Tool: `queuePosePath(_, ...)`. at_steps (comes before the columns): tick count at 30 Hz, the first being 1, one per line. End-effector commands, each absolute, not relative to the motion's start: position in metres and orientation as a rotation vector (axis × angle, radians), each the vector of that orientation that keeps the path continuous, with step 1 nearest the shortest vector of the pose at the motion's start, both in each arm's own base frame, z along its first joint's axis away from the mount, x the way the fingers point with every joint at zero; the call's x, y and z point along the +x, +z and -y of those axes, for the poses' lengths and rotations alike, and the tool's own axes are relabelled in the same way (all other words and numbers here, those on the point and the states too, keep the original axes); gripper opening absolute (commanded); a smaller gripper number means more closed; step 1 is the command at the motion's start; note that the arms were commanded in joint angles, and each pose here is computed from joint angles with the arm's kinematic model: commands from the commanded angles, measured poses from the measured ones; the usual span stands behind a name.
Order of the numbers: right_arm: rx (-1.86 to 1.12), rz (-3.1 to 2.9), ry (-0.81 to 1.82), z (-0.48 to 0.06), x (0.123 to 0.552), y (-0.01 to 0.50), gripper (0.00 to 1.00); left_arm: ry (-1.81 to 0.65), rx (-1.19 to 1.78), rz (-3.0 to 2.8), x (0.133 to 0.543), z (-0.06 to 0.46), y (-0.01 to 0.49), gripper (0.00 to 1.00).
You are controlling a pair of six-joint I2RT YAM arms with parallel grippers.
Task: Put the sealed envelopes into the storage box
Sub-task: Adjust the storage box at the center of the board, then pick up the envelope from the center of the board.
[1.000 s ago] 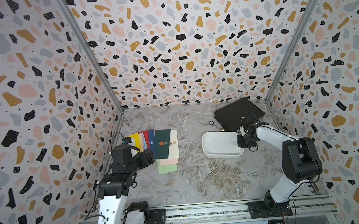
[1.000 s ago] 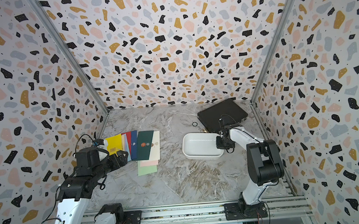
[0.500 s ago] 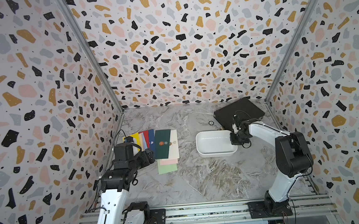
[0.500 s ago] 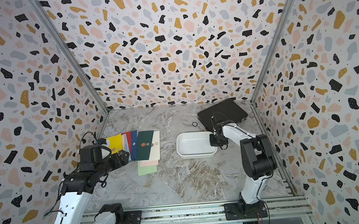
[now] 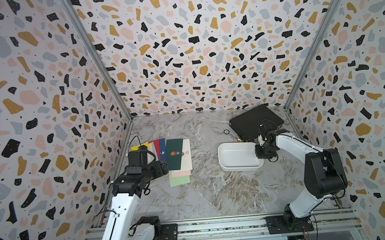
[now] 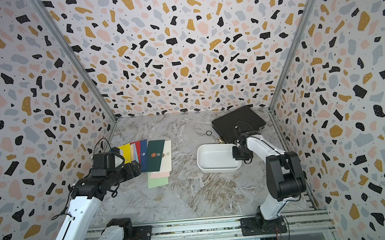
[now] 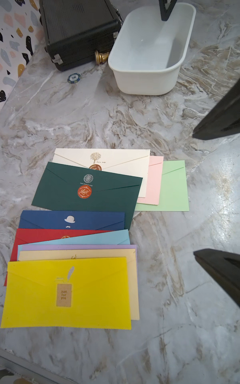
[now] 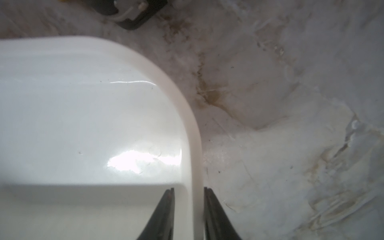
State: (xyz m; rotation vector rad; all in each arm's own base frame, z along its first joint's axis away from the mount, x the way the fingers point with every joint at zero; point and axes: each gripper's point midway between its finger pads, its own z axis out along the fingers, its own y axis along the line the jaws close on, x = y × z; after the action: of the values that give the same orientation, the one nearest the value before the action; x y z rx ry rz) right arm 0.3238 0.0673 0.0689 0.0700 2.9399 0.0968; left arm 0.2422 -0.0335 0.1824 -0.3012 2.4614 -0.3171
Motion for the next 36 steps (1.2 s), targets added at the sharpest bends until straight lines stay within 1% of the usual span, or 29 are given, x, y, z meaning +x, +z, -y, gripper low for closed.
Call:
queuePosePath(1,0.079,-2.883,0.138,-0.070,0.315,0.107,0.38,-0.297,-0.321,-2.484,0.247,0.032,0.180,0.86)
queuePosePath(3,0.092,-2.846,0.180,-0.074,0.310,0.121,0.39,-0.322,-0.358,-2.512,0.253,0.034,0.177,0.84)
queuePosePath(5,0.090,-2.804,0.270,-0.087,0.305,0.135,0.40,-0.397,-0.378,-2.525,0.266,0.045,0.173,0.76)
queuePosePath(7,0.087,-2.762,0.339,-0.102,0.303,0.149,0.40,-0.416,-0.411,-2.536,0.283,0.049,0.166,0.69)
queuePosePath(10,-0.010,-2.723,0.478,-0.144,0.303,0.169,0.42,-0.415,-0.413,-2.607,0.310,0.056,0.150,0.60)
queuePosePath(11,-0.040,-2.722,0.526,-0.160,0.303,0.173,0.42,-0.425,-0.409,-2.634,0.319,0.060,0.144,0.55)
queuePosePath(15,-0.121,-2.709,0.690,-0.218,0.313,0.177,0.41,-0.405,-0.379,-2.691,0.347,0.066,0.129,0.43)
queuePosePath(17,-0.171,-2.712,0.724,-0.245,0.318,0.176,0.41,-0.392,-0.371,-2.704,0.358,0.066,0.122,0.40)
queuePosePath(21,-0.266,-2.711,0.827,-0.306,0.329,0.172,0.40,-0.422,-0.359,-2.767,0.373,0.074,0.101,0.30)
queuePosePath(26,-0.341,-2.743,0.895,-0.371,0.344,0.158,0.40,-0.381,-0.356,-2.820,0.380,0.072,0.079,0.24)
queuePosePath(28,-0.360,-2.753,0.924,-0.393,0.351,0.149,0.40,-0.364,-0.365,-2.840,0.381,0.071,0.069,0.24)
queuePosePath(31,-0.365,-2.781,0.963,-0.416,0.360,0.134,0.40,-0.367,-0.387,-2.872,0.382,0.072,0.054,0.23)
queuePosePath(36,-0.353,-2.819,1.008,-0.439,0.370,0.109,0.40,-0.368,-0.422,-2.884,0.382,0.072,0.039,0.21)
